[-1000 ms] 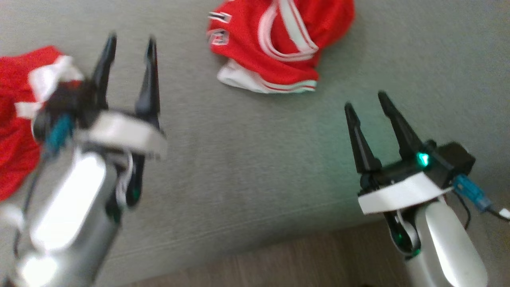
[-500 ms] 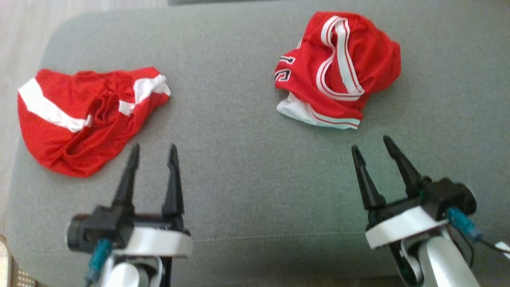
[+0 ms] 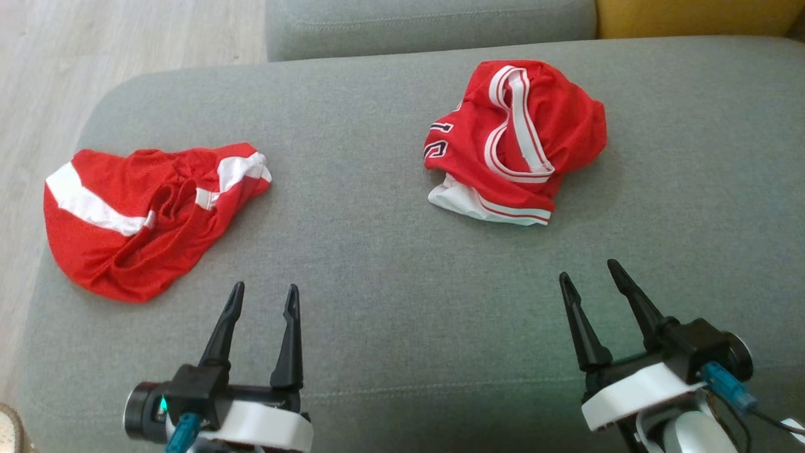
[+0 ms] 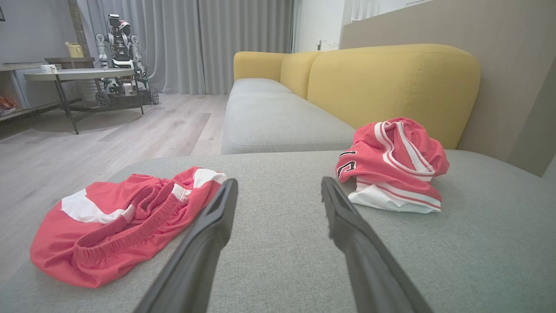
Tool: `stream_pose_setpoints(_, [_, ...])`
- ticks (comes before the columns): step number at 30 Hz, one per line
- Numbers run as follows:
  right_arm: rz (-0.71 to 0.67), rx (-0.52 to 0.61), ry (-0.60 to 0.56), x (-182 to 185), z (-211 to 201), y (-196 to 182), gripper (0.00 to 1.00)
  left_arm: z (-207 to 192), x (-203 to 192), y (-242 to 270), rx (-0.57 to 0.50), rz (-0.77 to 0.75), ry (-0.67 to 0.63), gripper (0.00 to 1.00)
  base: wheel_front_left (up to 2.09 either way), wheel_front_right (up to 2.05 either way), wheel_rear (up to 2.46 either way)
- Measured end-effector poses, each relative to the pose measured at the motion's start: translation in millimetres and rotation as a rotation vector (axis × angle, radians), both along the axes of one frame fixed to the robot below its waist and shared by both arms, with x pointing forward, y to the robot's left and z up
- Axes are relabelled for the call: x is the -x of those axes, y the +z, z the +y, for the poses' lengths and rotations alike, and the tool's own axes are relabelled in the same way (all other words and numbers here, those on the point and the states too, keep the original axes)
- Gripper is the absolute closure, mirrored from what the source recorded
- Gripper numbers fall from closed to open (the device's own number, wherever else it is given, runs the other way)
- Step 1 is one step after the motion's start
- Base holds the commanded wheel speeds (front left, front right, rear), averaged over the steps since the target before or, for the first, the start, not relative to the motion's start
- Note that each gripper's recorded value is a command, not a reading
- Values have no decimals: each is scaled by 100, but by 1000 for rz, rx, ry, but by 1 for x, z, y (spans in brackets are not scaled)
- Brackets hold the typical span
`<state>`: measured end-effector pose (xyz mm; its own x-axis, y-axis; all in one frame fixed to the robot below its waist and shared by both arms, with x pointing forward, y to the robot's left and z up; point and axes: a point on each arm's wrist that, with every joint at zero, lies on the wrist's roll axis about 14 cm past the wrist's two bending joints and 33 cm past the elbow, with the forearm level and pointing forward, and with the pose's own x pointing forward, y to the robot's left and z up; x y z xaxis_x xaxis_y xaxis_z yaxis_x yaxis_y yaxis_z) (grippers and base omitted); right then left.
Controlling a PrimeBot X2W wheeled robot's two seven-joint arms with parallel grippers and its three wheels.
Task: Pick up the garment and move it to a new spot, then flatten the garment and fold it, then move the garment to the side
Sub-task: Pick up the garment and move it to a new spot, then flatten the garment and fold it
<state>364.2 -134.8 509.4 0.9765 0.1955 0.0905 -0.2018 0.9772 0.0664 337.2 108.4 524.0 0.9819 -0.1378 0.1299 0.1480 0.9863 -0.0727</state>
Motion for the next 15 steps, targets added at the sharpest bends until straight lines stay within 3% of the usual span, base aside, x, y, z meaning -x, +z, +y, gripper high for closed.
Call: stream_pose_setpoints(15, [0,-1,-17,6,-5,0,0,-6,7,-5,-16,12,-30,0,0,0,0])
